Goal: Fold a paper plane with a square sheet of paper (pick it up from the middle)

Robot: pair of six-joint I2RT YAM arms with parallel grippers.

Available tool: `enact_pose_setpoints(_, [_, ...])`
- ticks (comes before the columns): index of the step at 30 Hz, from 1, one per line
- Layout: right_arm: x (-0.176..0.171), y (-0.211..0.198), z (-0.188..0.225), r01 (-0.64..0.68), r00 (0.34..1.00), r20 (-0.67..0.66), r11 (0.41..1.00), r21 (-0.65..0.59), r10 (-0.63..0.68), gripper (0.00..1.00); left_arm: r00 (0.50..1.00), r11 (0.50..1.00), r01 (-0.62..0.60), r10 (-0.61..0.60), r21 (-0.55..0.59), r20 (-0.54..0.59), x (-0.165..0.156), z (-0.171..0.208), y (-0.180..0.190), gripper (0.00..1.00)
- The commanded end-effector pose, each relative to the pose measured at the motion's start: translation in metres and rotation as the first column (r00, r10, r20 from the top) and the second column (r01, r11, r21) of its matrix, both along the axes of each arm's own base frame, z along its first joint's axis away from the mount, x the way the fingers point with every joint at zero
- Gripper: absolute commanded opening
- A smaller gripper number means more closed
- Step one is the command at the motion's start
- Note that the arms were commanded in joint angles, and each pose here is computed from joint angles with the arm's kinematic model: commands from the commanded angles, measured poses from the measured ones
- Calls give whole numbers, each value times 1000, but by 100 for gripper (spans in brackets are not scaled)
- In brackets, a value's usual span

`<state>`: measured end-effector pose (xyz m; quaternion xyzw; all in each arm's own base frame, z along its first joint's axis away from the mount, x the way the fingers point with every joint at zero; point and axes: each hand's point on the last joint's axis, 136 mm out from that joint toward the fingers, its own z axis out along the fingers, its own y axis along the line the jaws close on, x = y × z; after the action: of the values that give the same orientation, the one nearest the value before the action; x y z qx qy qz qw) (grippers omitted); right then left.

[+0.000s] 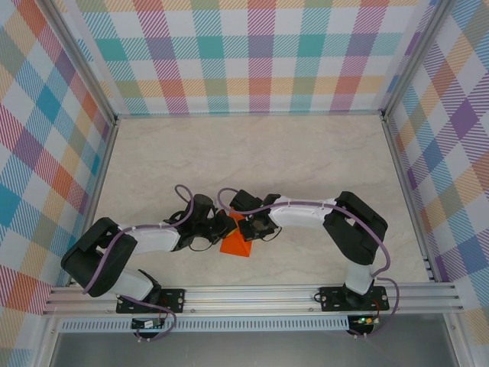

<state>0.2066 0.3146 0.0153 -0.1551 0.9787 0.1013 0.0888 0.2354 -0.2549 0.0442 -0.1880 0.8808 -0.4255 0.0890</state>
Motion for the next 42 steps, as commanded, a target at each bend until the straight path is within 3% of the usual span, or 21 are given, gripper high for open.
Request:
enact_pose_setpoints(1, [-4, -11, -17, 17, 999, -31, 999, -45, -19, 14, 1000, 1000, 12, -13, 7, 14, 6, -1, -2, 0])
enact_pose_setpoints(14, [3, 0, 1, 30, 999, -10, 1000, 0, -30, 19, 998, 994, 1, 7, 110, -69, -5, -39, 12, 0])
enact_pose_setpoints(19, [10, -3, 31, 78, 996, 27, 996, 38, -79, 32, 997, 991, -5, 15, 132, -78, -9, -46, 18, 0])
enact_pose_setpoints(21, [10, -12, 41, 124, 991, 37, 991, 42, -126, 42, 997, 991, -4, 14, 131, -76, -10, -45, 18, 0])
enact_pose_setpoints(24, [5, -19, 52, 175, 984, 28, 981, 86, -178, 45, 998, 992, 0, 9, 127, -69, -9, -43, 16, 0])
enact_pose_setpoints(27, [-5, -13, 59, 198, 980, -20, 963, 180, -198, 42, 998, 992, 5, 3, 123, -66, -8, -41, 14, 0])
enact_pose_setpoints(33, [-33, 37, 63, 168, 977, -193, 889, 427, -92, 13, 998, 993, 18, -11, 117, -61, -7, -38, 11, 0])
enact_pose_setpoints(42, [-38, 55, 37, 198, 960, -261, 905, 378, -101, 11, 998, 993, 26, -20, 114, -53, -9, -35, 10, 0])
